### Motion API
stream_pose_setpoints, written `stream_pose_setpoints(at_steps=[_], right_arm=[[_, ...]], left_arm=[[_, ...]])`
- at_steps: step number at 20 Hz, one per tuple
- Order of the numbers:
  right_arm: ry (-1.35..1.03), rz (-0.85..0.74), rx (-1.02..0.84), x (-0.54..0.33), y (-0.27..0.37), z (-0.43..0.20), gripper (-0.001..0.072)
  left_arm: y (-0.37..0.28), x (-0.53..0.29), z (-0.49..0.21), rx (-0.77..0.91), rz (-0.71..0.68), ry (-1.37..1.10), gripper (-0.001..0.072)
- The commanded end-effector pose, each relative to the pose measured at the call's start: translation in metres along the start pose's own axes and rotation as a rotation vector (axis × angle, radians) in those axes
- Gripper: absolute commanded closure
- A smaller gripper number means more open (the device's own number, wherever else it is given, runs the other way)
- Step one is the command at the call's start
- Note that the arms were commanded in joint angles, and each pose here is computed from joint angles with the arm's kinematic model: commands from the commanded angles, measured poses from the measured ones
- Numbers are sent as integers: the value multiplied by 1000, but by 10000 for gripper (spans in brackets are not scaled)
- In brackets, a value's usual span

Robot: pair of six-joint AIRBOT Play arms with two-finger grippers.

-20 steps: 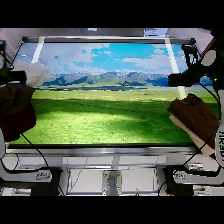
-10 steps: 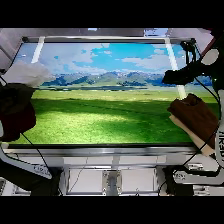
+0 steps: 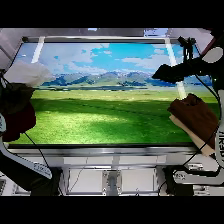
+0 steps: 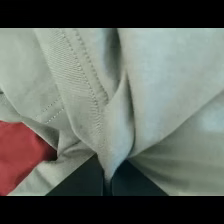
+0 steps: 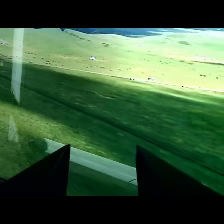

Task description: Fold the shirts.

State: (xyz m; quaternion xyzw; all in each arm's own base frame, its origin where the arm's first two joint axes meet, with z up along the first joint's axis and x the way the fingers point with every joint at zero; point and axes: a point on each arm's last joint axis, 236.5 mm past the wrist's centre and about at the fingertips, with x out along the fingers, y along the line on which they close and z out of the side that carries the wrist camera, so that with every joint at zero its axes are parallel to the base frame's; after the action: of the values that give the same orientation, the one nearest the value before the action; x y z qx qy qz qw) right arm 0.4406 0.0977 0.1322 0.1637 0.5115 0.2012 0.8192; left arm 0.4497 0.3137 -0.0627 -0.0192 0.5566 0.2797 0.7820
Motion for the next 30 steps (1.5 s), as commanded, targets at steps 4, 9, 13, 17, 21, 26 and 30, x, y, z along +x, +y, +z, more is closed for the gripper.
stream_pose_setpoints(at_steps=[4, 9, 13, 17, 21, 26, 30], right_arm=[[-5, 55, 10, -1, 13, 1, 243], [-9, 41, 7, -1, 10, 2, 243], [-14, -10, -9, 0, -2, 3, 243], [-25, -79, -25, -1, -18, 6, 243], [-24, -92, -36, -1, -21, 6, 243], [-20, -102, -91, -2, -23, 6, 243], [-14, -128, -116, -2, -30, 5, 243]], left_arm=[[-2, -72, 26, -92, -103, 33, 698], [-88, -262, 98, -130, -692, -301, 698], [-152, -425, 78, 4, -1146, -447, 698], [-228, -533, 8, 239, -1469, -385, 698], [-314, -555, -65, 498, -1484, -280, 698], [-405, -523, -131, 698, -1295, -210, 698], [-455, -520, -149, 712, -1319, -214, 697]])
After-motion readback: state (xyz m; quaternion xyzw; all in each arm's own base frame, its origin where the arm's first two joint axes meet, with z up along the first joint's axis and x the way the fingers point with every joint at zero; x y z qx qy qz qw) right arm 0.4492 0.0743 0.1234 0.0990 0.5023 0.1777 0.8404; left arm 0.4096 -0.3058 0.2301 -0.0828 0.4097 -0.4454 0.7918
